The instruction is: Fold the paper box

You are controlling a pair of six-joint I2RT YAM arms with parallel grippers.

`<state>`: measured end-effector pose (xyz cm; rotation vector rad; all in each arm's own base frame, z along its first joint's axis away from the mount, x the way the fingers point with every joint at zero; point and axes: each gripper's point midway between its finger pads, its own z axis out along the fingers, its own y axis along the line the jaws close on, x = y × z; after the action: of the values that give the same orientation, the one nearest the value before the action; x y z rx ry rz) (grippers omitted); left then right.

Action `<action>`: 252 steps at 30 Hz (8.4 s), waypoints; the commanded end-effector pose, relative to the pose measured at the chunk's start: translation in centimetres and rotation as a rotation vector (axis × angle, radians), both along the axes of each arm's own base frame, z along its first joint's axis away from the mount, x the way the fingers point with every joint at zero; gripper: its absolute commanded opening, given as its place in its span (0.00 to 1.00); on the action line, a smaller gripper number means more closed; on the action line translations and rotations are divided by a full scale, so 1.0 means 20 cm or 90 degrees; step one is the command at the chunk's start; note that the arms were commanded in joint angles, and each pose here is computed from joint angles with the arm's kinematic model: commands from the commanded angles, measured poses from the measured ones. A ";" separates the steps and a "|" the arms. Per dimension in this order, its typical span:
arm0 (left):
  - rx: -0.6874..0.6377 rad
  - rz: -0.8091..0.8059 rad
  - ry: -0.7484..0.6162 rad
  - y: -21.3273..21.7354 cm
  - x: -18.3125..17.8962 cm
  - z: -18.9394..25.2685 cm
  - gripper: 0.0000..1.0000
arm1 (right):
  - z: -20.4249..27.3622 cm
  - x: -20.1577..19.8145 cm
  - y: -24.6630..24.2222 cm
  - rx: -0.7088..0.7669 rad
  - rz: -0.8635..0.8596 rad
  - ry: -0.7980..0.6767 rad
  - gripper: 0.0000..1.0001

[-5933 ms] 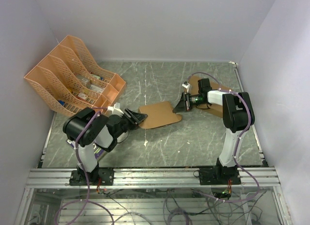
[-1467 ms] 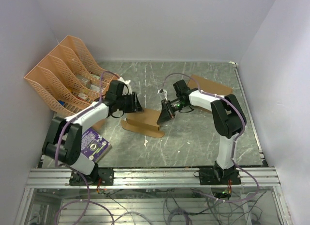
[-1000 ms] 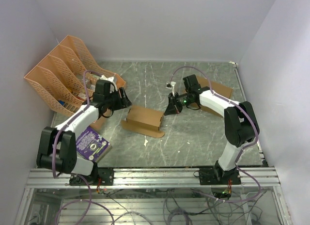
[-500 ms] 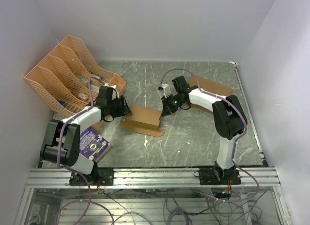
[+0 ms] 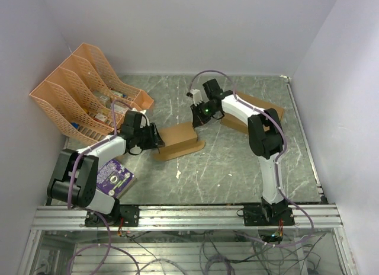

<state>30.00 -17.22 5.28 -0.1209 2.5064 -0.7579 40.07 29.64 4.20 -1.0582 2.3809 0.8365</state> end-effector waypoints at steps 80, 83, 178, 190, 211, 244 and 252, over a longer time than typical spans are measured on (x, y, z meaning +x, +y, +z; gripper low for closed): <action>0.184 -0.297 -0.126 -0.29 0.46 0.00 0.73 | -0.05 -0.29 -0.27 0.199 -0.141 0.053 0.16; 0.179 -0.300 -0.137 -0.31 0.47 0.01 0.73 | -0.01 -0.32 -0.25 0.203 -0.122 0.033 0.15; -0.122 -0.012 -0.197 -0.27 0.09 0.22 0.11 | 0.16 -0.06 -0.20 0.211 0.037 0.016 0.60; -0.088 -0.019 -0.151 -0.39 0.19 0.02 0.09 | 0.12 -0.23 -0.24 0.216 0.028 0.076 0.51; -0.068 -0.245 -0.435 -0.55 -0.23 0.44 0.33 | 0.52 -0.34 -0.31 0.245 0.204 -0.155 0.64; 0.201 -0.375 -0.784 -0.62 -0.34 -0.01 0.64 | 0.23 -0.48 -0.29 0.167 0.535 -0.519 0.84; 0.201 -0.440 -0.773 -0.66 -0.34 -0.05 0.60 | 0.14 -0.49 -0.21 0.139 0.560 -0.514 0.80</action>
<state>23.47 -29.26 2.96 1.0032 1.4727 -0.3798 29.89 25.01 7.88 -1.8875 1.1049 0.7342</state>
